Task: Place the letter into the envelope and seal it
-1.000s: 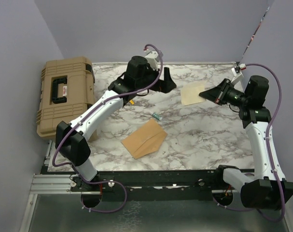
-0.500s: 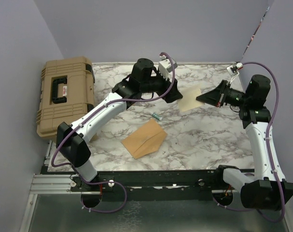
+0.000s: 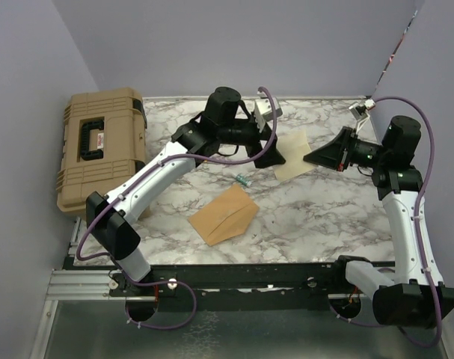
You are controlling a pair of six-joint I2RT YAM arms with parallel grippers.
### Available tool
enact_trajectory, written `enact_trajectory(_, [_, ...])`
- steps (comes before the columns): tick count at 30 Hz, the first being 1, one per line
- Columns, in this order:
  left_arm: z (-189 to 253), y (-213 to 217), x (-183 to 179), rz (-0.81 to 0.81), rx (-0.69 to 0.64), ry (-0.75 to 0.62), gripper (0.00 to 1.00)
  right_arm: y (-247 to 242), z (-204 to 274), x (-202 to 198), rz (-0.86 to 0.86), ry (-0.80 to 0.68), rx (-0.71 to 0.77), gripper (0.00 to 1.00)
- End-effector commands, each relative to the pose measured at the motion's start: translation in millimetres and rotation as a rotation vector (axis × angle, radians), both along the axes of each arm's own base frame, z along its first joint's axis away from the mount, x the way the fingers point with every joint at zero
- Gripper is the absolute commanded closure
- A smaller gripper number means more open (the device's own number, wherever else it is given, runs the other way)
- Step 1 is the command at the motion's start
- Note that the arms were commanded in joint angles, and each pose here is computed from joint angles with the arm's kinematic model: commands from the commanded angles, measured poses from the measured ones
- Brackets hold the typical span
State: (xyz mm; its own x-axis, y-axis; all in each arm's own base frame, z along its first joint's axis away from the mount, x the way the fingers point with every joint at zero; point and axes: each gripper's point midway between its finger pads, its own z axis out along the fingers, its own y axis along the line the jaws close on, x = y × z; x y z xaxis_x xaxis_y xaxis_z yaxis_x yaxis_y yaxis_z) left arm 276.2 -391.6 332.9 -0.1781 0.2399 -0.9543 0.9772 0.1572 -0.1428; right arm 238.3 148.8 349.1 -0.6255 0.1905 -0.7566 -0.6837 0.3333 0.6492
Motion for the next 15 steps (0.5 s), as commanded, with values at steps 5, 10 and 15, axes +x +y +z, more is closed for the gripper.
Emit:
enact_trajectory(5, [13.1, -18.4, -49.1, -0.206, -0.037, 0.005, 0.3, 5.4, 12.1, -18.7, 0.063, -0.064, -0.015, 1.0])
enact_trajectory(10, [5.1, -12.1, -60.0, -0.248, -0.016, 0.03, 0.46, 6.0, 13.3, -22.1, 0.071, -0.075, -0.018, 1.0])
enact_trajectory(15, [4.1, -12.5, -61.5, -0.25, -0.013, 0.049, 0.55, 7.0, 14.5, -26.5, 0.086, -0.095, -0.02, 1.0])
